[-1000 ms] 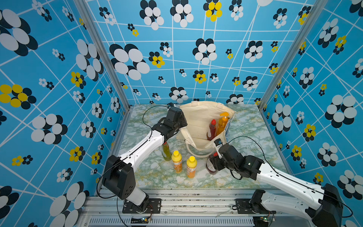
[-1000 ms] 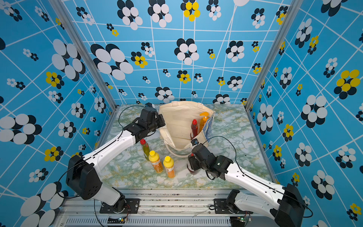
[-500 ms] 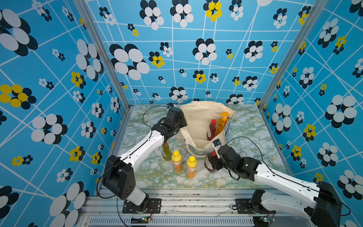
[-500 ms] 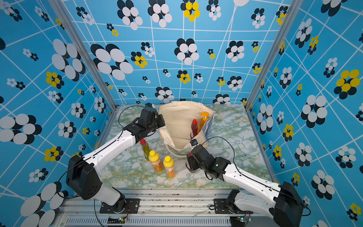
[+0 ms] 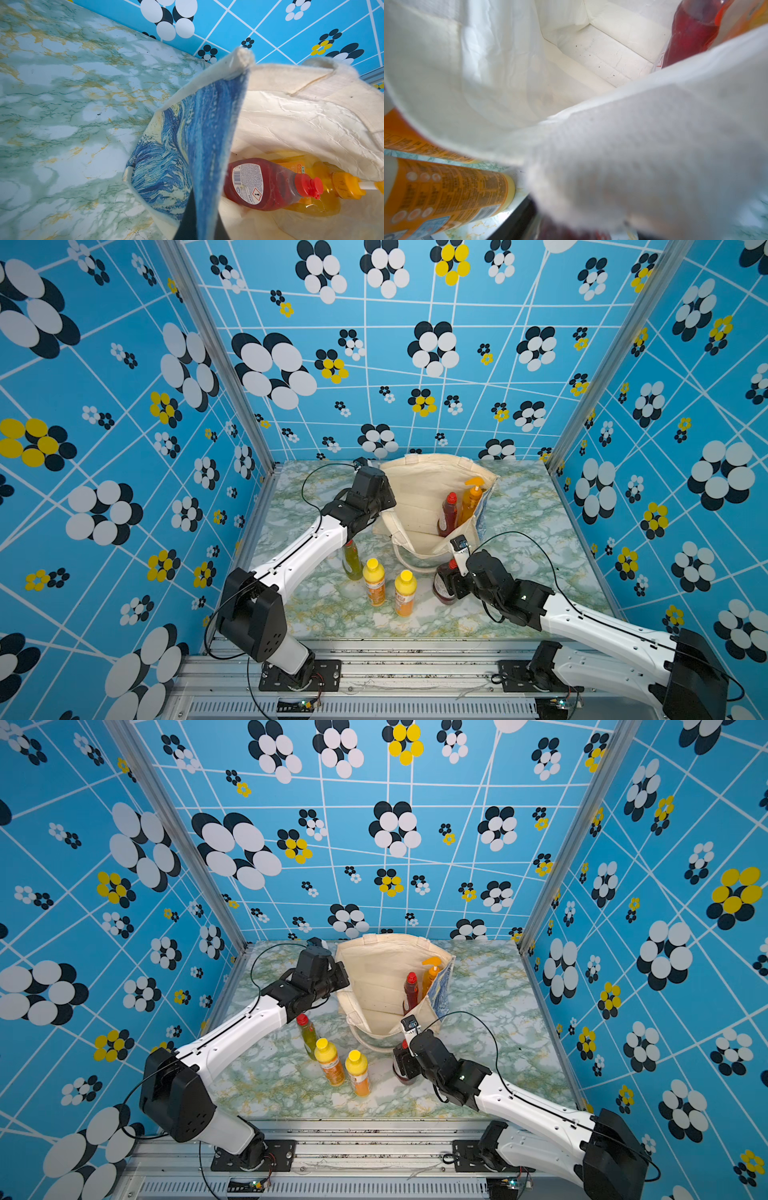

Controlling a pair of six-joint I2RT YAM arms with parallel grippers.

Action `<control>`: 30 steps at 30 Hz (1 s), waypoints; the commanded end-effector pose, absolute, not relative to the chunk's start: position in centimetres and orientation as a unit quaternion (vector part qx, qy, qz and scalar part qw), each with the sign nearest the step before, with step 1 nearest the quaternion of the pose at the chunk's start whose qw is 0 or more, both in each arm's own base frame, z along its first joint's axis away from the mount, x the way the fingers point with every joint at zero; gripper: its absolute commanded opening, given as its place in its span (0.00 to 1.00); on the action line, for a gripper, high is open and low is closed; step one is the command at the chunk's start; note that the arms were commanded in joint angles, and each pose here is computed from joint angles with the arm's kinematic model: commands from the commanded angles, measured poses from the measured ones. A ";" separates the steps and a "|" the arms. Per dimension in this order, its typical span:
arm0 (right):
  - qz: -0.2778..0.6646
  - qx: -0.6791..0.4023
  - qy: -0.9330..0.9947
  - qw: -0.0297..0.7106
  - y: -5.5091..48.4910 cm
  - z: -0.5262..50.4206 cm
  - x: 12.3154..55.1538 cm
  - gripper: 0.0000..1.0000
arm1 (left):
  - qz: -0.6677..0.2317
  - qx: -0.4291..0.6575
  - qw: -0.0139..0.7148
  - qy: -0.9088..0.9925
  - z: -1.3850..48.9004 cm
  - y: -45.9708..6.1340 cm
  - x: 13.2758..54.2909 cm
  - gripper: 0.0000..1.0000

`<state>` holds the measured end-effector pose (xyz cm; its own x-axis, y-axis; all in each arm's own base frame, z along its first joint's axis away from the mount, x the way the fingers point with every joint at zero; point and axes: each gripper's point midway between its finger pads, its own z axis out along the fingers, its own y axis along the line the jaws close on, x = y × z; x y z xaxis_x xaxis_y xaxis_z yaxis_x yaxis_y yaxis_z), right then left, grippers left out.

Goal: Pack dish soap into the shopping bag
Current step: Pick up the bottle of dish soap at the center of the board.

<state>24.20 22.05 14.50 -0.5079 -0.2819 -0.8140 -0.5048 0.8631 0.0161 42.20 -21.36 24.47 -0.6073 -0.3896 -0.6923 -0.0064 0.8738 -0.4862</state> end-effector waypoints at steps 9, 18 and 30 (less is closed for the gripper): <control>0.119 -0.230 0.855 0.449 21.6 14.2 24.2 0.51 | -0.216 -0.110 0.439 0.865 25.6 -21.0 42.3 0.00; 0.103 -0.242 0.852 0.453 21.2 15.4 24.2 0.15 | -0.214 -0.107 0.439 0.866 25.6 -21.1 42.4 0.00; 0.088 -0.210 0.826 0.516 18.9 27.9 24.3 0.00 | -0.225 -0.091 0.445 0.862 25.8 -21.7 42.5 0.00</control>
<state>23.38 19.36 20.60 -0.4806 -0.3601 -0.7996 -0.4952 0.8640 -0.0915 42.24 -21.46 24.72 -0.6064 -0.3711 -0.7033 0.0122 0.8800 -0.4748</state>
